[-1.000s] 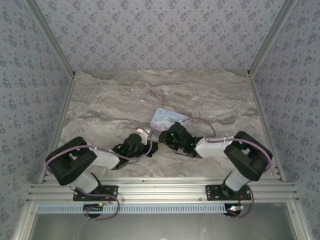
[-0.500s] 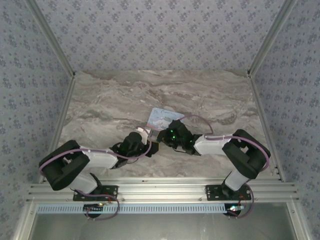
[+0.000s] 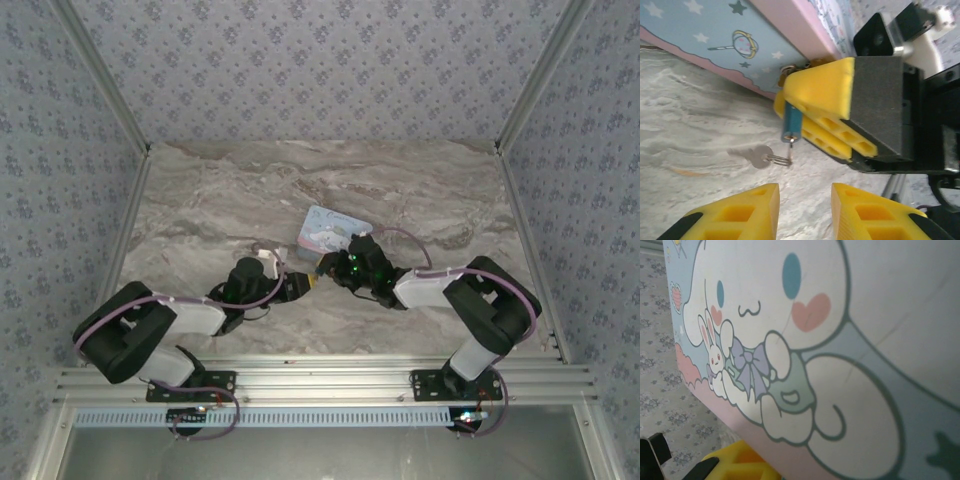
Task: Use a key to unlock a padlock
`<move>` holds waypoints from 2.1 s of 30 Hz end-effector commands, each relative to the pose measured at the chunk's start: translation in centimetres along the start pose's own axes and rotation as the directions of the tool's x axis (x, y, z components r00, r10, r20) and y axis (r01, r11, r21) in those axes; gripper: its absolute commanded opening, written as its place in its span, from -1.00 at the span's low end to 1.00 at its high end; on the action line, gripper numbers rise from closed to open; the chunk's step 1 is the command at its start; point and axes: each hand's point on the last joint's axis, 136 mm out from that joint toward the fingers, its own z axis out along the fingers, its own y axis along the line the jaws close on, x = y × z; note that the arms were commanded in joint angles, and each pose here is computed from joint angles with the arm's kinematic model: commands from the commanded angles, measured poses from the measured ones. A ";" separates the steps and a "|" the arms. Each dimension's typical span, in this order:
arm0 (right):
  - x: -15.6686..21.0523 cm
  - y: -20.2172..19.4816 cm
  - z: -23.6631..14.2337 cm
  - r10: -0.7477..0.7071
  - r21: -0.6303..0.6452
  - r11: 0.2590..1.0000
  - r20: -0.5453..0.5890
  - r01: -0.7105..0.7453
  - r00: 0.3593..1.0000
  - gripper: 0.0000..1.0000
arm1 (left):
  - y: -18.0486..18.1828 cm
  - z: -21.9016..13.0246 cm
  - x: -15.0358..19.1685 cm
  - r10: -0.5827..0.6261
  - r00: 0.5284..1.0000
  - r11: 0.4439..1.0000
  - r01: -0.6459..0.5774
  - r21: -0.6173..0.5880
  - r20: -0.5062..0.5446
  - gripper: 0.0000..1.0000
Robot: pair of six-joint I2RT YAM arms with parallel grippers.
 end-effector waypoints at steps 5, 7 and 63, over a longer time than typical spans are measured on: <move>1.2 -2.0 0.3 0.113 0.050 0.993 -0.060 -0.110 0.992 -1.00 | -1.5 0.4 -1.1 -0.100 0.994 0.988 0.093 0.122 0.049 -0.34; 1.2 -1.9 0.3 0.113 0.049 0.993 -0.059 -0.110 0.992 -1.00 | -1.2 0.6 -1.1 -0.104 0.993 0.988 0.097 0.118 0.057 -0.35; 2.3 -1.3 0.0 0.089 0.096 0.992 -0.131 -0.077 0.987 -1.00 | 1.2 3.3 1.3 0.388 0.918 0.913 -0.395 -0.101 -0.080 -1.00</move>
